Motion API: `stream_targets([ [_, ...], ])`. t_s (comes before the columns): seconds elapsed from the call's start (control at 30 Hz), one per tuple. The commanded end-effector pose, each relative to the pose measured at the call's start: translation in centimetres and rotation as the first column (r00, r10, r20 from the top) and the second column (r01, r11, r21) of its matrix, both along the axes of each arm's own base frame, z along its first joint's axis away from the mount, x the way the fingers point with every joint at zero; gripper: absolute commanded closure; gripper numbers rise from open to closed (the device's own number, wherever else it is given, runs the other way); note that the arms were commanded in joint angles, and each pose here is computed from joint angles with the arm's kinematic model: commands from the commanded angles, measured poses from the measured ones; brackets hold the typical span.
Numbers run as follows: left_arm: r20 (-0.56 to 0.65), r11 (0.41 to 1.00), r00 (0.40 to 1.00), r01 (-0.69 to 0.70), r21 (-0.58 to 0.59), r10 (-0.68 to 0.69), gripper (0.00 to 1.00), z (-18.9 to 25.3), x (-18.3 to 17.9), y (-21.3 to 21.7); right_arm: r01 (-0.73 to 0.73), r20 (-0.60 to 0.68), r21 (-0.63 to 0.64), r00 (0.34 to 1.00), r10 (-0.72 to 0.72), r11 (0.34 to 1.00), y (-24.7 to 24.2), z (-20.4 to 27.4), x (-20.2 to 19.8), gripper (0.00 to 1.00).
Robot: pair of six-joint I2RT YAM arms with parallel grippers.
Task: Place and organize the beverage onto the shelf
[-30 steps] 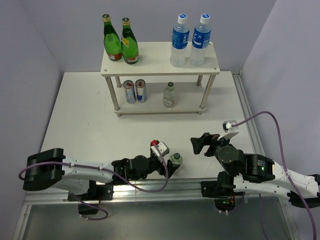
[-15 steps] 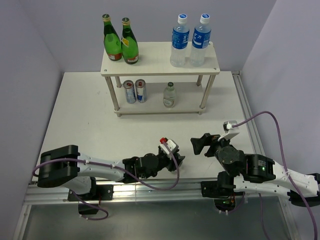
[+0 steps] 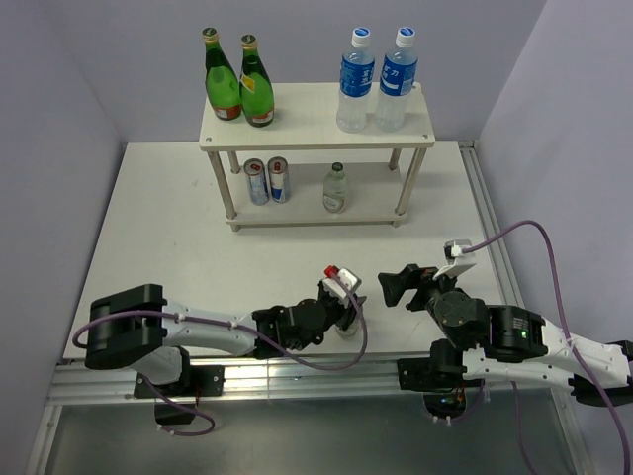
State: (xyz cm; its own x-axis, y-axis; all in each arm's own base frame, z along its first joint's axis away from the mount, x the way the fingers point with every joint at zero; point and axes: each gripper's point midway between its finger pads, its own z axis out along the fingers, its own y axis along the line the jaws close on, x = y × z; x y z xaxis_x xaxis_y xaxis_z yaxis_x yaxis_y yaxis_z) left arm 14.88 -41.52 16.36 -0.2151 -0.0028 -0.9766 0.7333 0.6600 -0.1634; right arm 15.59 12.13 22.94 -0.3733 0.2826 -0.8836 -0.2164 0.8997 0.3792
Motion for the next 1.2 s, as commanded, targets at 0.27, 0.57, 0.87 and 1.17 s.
stream_targets([
  [0.27, 0.137, 0.985, 0.982, -0.114, -0.127, 0.132, 1.0, 11.0, 12.0, -3.8, 0.039, 0.011, 0.037, 0.999, -0.04, 0.999, -0.7, 0.8, 0.1, 0.0],
  [0.57, 0.194, 0.967, 0.955, -0.194, -0.167, 0.225, 1.0, 16.2, 21.1, -5.3, 0.029, 0.013, 0.063, 0.999, -0.03, 0.998, -0.9, 1.0, -0.2, 0.0],
  [0.87, 0.194, 0.944, 0.936, -0.254, -0.209, 0.295, 1.0, 16.7, 28.0, -5.7, 0.019, 0.014, 0.079, 1.0, -0.021, 0.997, -0.9, 1.1, -0.5, 0.0],
  [1.17, 0.207, 0.923, 0.911, -0.31, -0.23, 0.357, 1.0, 15.3, 31.2, -5.8, 0.007, 0.011, 0.093, 1.0, -0.008, 0.996, -0.8, 1.1, -0.8, 0.0],
])
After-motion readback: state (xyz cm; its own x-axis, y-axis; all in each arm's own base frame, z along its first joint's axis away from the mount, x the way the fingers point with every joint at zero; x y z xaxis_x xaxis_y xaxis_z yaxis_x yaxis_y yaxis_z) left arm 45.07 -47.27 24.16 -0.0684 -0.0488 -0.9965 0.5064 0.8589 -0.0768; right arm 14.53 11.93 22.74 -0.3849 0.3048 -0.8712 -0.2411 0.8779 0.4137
